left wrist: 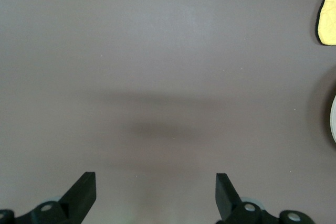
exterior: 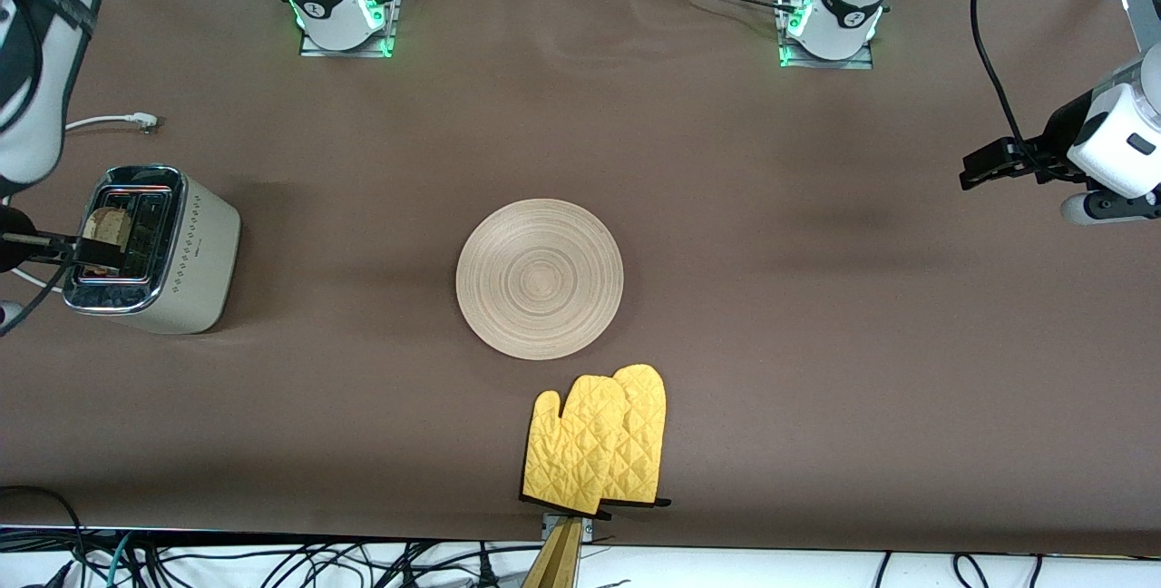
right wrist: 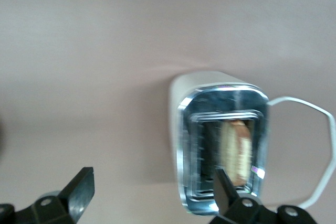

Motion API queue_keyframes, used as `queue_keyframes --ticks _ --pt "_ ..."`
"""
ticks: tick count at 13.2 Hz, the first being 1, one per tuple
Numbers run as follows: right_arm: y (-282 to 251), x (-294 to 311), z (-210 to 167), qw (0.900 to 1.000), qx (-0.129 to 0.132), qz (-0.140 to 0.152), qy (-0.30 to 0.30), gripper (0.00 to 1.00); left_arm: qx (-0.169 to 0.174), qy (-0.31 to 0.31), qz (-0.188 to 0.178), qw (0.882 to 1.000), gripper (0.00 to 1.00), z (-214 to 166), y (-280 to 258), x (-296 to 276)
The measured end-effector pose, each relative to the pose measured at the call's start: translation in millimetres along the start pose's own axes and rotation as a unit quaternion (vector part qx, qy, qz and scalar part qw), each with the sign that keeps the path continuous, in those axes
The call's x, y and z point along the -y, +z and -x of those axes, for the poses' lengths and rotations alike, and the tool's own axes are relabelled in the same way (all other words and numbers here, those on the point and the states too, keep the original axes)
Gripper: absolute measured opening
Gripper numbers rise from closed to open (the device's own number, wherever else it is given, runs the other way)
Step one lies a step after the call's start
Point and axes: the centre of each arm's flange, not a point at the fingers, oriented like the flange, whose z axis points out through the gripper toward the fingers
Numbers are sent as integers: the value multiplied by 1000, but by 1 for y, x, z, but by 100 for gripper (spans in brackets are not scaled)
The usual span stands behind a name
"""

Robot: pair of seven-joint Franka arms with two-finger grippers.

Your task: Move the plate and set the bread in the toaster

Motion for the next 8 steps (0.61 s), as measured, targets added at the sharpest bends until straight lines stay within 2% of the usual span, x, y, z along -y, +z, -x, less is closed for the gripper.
queue_keyframes --ticks 2,3,6,8 --pt "-8 34 2 1000 -5 -8 -25 100 0 0 0 1000 100 0 0 0" --pt "-8 49 4 999 0 -8 -36 100 0 0 0 1000 100 0 0 0" --pt "-1 67 12 998 38 -15 -49 100 0 0 0 1000 100 0 0 0" --pt "-1 79 16 997 46 -15 -56 100 0 0 0 1000 100 0 0 0"
